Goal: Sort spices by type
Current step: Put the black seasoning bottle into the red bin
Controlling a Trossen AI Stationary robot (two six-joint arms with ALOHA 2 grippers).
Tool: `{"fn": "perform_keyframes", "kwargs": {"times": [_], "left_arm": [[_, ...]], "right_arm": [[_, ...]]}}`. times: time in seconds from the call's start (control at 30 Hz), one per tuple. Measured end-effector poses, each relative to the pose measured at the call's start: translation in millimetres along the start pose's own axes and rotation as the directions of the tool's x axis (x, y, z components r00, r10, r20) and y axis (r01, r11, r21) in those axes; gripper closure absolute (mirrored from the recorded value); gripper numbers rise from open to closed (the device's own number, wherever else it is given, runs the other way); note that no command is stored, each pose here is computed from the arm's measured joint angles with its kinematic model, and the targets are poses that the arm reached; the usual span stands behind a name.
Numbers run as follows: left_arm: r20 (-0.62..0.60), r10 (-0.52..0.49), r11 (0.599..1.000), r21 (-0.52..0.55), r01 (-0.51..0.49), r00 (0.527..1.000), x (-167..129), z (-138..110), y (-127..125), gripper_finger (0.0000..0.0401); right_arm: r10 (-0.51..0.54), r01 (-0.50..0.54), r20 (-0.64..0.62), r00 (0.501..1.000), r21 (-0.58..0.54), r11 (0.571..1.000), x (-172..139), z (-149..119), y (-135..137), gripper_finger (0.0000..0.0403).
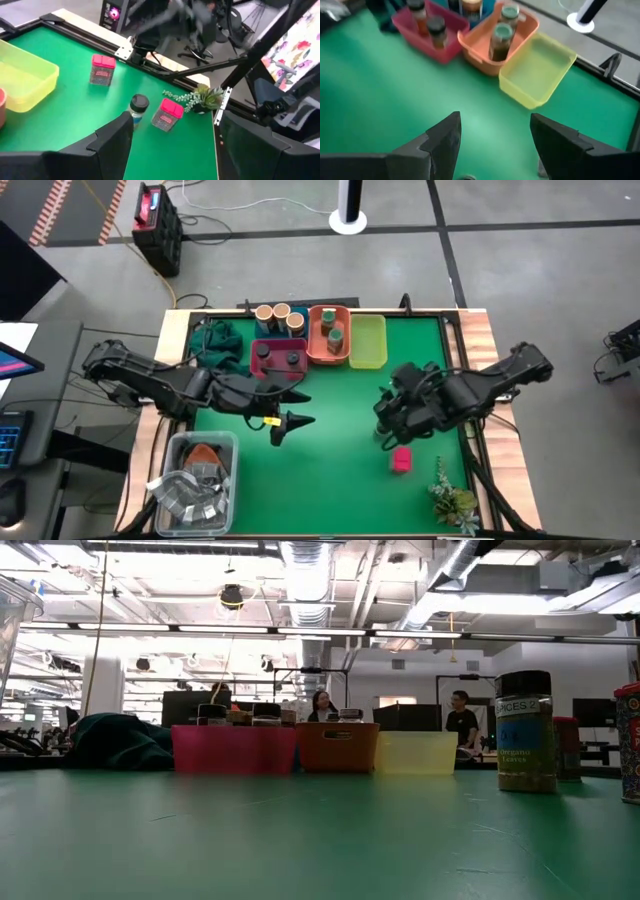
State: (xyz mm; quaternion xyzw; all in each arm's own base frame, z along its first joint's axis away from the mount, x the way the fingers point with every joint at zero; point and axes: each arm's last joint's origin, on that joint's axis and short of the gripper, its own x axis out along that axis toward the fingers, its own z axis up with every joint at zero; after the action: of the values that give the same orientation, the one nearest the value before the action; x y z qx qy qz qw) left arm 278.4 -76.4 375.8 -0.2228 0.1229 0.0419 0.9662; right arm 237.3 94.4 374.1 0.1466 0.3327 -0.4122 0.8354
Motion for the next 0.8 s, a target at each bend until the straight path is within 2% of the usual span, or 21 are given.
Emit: {"fn": "perform_keyframes", "kwargs": {"times": [0.2,0.33,0.67,0.8], "left_arm": [[0.004,-0.060,0.998,0.035,0.060,0.998,4.8,0.2,-3.5,0.0118],[0.005,-0.074,0.996,0.045,0.074,0.997,21.6,-6.9,-6.4,0.0118],[-0.044,-0.127,0.992,-0.020,0.126,0.991,66.5,-34.5,-9.5,0.0118],[-0.055,-0.154,0.988,-0.028,0.153,0.987,79.1,-42.9,-10.3,0.0118]], "right_arm": [[0.040,-0.043,0.089,0.995,0.039,0.998,-18.1,6.4,-19.0,0.0137],[0.045,-0.048,0.126,0.991,0.024,0.999,-25.0,8.7,-28.5,0.0137],[0.035,-0.036,0.124,0.992,0.006,0.999,-27.3,7.9,-33.4,0.0137],[0.060,-0.061,0.076,0.995,0.011,0.998,-28.4,3.6,-31.7,0.0137]]}}
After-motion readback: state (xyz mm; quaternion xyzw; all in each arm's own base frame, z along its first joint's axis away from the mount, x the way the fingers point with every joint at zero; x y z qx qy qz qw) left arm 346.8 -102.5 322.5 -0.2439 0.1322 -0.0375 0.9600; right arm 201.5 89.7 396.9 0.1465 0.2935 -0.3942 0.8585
